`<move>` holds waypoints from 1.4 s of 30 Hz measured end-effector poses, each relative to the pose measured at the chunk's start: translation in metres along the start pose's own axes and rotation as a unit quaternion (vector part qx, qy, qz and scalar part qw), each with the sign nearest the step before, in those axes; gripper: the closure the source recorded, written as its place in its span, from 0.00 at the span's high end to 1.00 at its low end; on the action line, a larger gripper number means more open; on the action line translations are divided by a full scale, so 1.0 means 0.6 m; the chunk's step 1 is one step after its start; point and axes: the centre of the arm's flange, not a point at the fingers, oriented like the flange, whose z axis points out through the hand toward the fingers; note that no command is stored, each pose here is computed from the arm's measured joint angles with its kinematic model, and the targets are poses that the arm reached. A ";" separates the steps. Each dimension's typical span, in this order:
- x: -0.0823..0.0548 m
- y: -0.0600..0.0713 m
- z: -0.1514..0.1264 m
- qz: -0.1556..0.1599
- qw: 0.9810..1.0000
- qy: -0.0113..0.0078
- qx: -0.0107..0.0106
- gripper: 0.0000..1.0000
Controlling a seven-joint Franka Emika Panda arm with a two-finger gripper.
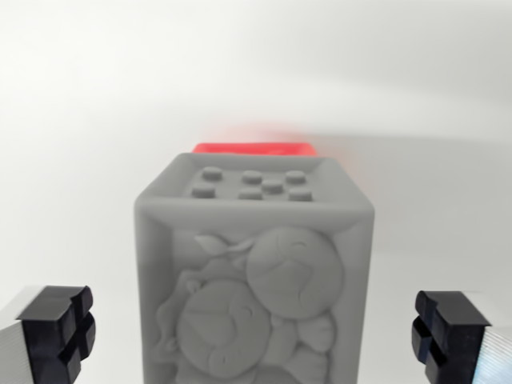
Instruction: Destack cube
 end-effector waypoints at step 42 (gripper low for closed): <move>0.000 -0.001 0.045 0.000 1.000 0.000 0.001 0.00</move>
